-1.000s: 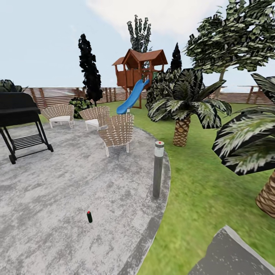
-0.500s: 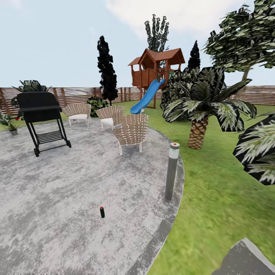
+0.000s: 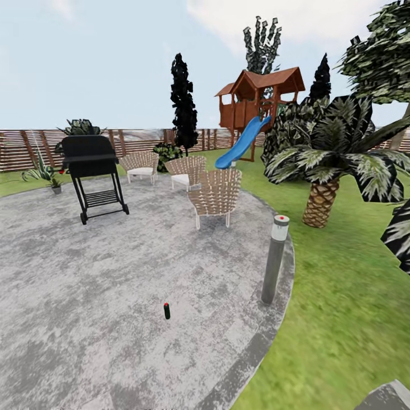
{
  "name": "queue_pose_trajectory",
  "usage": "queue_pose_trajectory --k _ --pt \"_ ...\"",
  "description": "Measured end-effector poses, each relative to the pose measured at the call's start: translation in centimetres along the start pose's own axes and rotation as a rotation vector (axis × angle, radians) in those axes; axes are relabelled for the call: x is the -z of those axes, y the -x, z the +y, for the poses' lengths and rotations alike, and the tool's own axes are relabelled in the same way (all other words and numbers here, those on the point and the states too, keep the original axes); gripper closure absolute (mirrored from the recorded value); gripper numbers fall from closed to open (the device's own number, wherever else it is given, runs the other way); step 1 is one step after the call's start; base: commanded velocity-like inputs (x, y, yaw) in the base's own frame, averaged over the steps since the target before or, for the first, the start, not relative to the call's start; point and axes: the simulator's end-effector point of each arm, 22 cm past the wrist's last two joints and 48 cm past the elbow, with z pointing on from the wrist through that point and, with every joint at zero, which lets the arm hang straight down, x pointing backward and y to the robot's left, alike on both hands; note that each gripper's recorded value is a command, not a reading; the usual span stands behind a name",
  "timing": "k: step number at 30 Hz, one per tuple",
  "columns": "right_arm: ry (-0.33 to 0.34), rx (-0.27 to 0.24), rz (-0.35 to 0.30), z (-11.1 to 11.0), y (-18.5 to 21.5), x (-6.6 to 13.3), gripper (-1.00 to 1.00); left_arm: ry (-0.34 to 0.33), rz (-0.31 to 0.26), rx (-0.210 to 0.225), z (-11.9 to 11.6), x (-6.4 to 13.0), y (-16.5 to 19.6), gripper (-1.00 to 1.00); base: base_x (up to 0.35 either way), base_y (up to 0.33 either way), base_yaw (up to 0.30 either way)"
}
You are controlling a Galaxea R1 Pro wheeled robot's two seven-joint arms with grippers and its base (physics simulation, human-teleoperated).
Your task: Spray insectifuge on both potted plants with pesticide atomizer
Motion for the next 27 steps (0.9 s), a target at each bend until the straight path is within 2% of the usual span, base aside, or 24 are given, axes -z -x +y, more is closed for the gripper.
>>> queue_pose_trajectory --k 16,27 --pt "0.0 0.0 0.0 0.0 -0.01 0.01 -1.0 0.003 0.0 0.002 0.16 0.01 0.0 -1.0 0.051 -0.309 0.256" --pt "0.0 0.0 0.001 0.0 -0.07 0.01 -1.0 0.002 0.0 0.001 0.14 0.0 0.01 -1.0 0.02 -0.052 0.257"
